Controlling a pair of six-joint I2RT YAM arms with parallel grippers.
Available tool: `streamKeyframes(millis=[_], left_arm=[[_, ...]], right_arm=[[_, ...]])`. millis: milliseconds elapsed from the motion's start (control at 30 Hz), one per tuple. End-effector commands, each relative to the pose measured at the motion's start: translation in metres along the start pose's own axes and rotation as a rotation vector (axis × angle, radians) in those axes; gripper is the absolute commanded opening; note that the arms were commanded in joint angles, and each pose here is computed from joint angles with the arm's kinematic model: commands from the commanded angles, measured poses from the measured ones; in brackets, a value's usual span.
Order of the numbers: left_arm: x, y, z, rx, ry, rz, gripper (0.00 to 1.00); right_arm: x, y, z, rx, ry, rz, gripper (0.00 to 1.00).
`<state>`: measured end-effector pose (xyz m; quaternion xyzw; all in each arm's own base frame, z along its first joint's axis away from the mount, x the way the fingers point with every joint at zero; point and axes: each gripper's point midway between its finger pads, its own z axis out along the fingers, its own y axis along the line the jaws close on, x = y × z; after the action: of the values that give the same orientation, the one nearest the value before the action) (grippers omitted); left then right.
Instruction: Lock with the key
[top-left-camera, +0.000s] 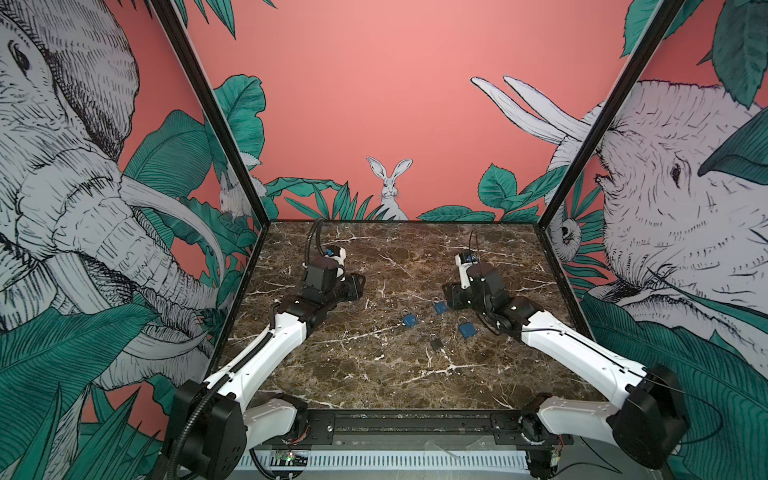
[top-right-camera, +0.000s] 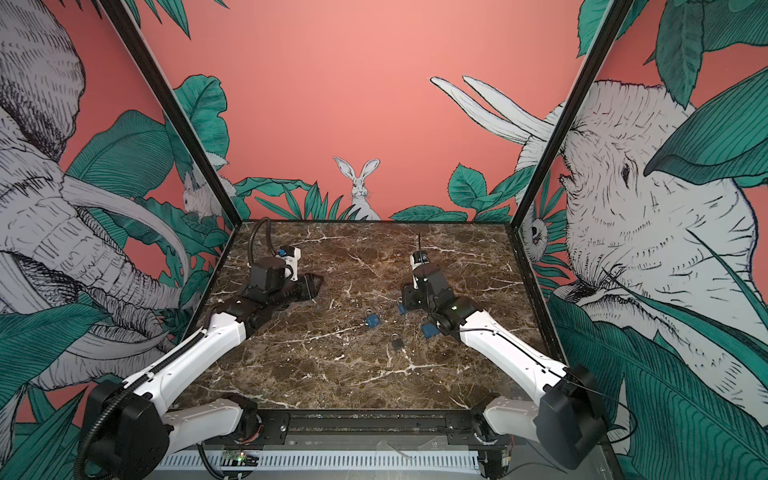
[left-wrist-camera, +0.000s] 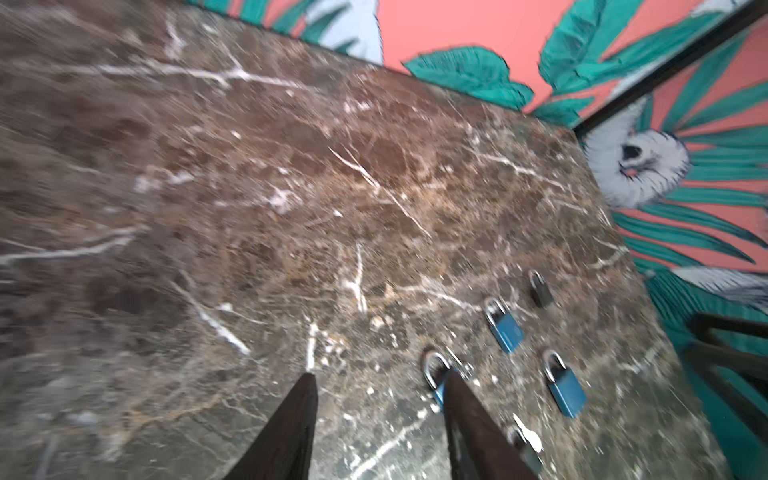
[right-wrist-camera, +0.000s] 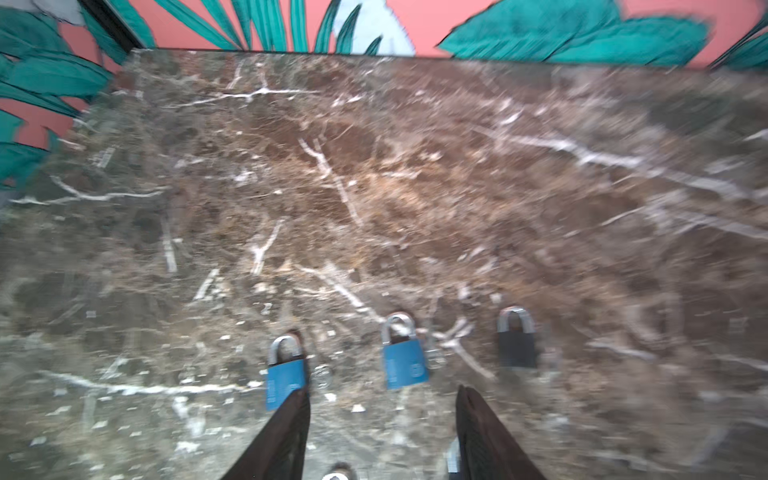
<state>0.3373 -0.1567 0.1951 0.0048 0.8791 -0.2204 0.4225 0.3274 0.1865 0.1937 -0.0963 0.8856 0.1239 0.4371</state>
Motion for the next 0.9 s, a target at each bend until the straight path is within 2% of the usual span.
streamKeyframes(millis=[0, 167, 233, 400, 600, 733, 867], left_arm=[[-0.012, 0.028, -0.009, -0.159, -0.042, 0.074, 0.53], [-0.030, 0.040, -0.019, -0.226, -0.105, 0.122, 0.62], [-0.037, 0.049, -0.024, -0.264, -0.138, 0.127, 0.66], [-0.051, 0.076, -0.026, -0.355, -0.181, 0.132, 0.74], [-0.060, 0.109, -0.036, -0.497, -0.273, 0.241, 0.76], [-0.065, 0.131, -0.059, -0.626, -0.432, 0.308, 0.77], [-0.058, 0.155, -0.068, -0.716, -0.466, 0.329, 0.78]], right_arm=[[-0.010, -0.027, -0.009, 0.098, -0.050, -0.031, 0.66], [-0.025, -0.062, -0.022, 0.220, -0.134, -0.027, 0.87], [-0.029, -0.076, -0.027, 0.264, -0.163, -0.027, 0.92], [-0.027, -0.123, -0.039, 0.405, -0.196, -0.003, 0.94], [-0.003, -0.190, -0.053, 0.638, -0.243, 0.048, 0.95], [0.018, -0.217, -0.050, 0.701, -0.246, 0.080, 0.95], [0.028, -0.227, -0.038, 0.712, -0.287, 0.077, 0.95]])
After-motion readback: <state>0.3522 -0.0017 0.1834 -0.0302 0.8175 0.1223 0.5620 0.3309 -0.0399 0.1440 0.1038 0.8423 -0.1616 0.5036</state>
